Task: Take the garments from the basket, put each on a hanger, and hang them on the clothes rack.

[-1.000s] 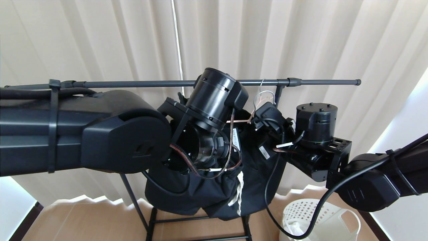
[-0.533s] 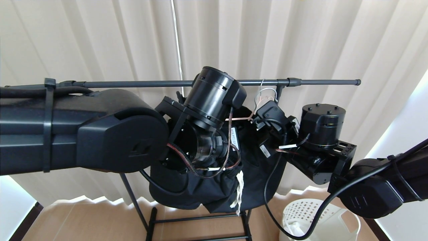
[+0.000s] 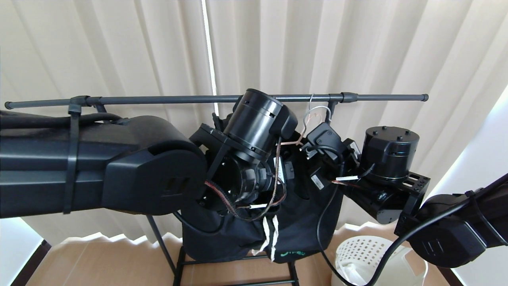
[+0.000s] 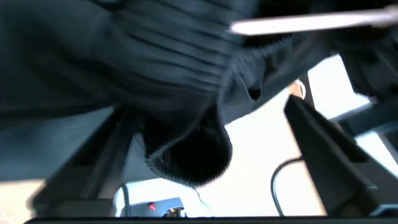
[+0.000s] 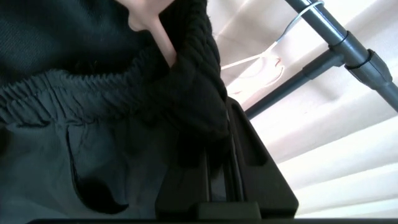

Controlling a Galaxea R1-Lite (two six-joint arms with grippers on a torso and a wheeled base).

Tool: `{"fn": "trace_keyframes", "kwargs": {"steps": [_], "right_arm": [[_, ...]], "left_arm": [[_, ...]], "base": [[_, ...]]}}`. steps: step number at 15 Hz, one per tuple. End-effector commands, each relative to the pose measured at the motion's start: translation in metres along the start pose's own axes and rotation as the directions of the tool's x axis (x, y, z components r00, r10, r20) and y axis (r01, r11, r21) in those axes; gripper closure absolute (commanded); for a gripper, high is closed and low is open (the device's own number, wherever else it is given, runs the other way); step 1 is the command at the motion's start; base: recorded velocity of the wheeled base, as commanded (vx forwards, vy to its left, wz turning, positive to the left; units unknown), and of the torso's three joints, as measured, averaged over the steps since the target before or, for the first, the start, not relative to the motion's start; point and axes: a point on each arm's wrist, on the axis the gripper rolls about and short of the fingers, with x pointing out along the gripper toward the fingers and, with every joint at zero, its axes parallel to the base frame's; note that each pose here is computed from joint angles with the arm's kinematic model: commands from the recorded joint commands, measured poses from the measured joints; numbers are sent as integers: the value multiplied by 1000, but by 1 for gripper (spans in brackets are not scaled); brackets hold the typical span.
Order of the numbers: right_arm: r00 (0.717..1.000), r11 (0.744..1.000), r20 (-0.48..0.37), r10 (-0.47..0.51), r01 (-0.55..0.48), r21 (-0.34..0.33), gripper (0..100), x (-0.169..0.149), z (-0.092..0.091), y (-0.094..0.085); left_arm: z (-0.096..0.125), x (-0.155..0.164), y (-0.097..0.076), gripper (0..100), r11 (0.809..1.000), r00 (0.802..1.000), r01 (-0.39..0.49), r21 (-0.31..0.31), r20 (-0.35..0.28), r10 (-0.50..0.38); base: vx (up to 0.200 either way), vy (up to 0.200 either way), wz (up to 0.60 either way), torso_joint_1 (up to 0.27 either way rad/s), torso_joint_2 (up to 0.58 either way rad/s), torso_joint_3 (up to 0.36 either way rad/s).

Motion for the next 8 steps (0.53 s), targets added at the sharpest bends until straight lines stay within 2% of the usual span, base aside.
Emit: {"fn": "trace_keyframes", "kwargs": {"steps": [1, 7, 8], "right_arm": [[1000, 1000, -8, 3, -3, -4, 100, 2, -2, 2], [1000, 1000, -23, 14, -14, -11, 100, 9, -7, 7], [1000, 1000, -23, 14, -14, -10, 100, 9, -8, 6]], "left_arm": [[-3, -20, 0, 0, 999, 1000, 27, 31, 8, -27], [-12, -53, 7, 0, 994, 997, 70, 89, 7, -71], [-13, -64, 12, 0, 989, 997, 72, 126, 17, -75]], "base": [[0, 0, 0, 0, 0, 0], [0, 0, 0, 0, 0, 0], [0, 0, 0, 0, 0, 0]]}}
